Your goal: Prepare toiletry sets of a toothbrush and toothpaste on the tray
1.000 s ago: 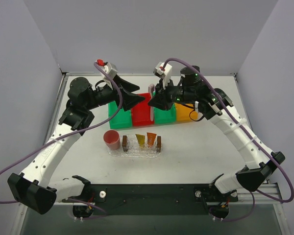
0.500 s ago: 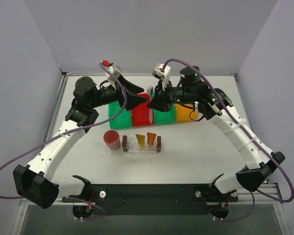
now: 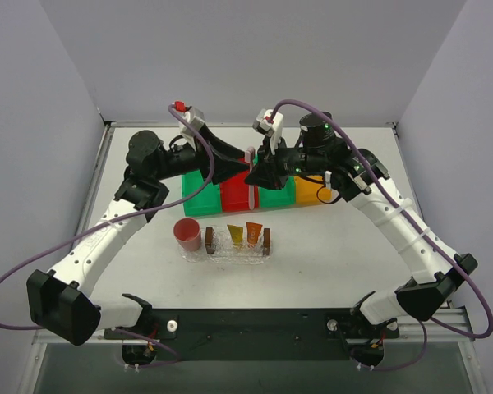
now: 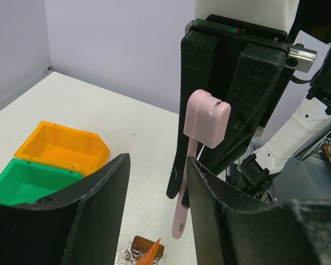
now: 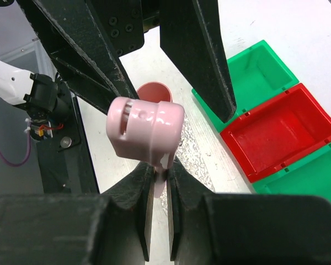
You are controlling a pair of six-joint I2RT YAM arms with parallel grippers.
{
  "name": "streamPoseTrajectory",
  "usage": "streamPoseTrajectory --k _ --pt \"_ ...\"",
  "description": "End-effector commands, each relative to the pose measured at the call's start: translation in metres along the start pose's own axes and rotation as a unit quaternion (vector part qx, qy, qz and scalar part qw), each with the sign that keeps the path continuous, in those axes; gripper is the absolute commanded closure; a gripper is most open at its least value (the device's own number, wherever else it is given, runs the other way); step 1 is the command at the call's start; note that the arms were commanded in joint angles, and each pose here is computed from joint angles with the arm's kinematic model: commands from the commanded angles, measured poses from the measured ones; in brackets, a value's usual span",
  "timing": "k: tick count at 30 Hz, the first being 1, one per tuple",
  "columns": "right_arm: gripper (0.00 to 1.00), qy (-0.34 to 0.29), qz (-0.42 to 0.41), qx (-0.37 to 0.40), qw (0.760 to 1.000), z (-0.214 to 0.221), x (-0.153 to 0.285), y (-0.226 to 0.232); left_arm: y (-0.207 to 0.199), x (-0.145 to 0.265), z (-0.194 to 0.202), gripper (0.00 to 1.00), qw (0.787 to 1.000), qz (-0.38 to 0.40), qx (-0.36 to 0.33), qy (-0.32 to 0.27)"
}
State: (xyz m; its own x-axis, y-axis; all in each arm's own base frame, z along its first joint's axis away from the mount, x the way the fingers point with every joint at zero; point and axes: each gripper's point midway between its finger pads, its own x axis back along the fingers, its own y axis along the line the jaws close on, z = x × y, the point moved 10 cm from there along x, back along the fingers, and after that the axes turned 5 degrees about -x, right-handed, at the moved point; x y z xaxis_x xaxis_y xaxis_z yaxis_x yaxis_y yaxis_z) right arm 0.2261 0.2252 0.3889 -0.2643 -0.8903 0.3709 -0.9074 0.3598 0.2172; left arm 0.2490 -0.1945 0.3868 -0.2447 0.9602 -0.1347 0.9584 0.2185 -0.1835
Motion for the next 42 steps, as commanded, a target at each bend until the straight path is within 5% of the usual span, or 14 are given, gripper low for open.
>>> streamPoseTrajectory --k 1,32,42 --pt "1.00 -0.001 -0.020 0.012 1.000 0.000 -0.004 0.003 -0.004 -0.001 -0.008 0.46 0.999 0.028 -0.015 -0.020" --pt "1.00 0.010 -0.028 0.011 0.999 -0.001 -0.011 0.003 -0.011 -0.004 0.002 0.65 0.997 0.070 -0.004 -0.016" --pt "1.00 0.008 -0.042 0.007 0.999 -0.002 -0.010 0.005 -0.013 -0.009 0.013 0.80 0.996 0.086 0.006 -0.012"
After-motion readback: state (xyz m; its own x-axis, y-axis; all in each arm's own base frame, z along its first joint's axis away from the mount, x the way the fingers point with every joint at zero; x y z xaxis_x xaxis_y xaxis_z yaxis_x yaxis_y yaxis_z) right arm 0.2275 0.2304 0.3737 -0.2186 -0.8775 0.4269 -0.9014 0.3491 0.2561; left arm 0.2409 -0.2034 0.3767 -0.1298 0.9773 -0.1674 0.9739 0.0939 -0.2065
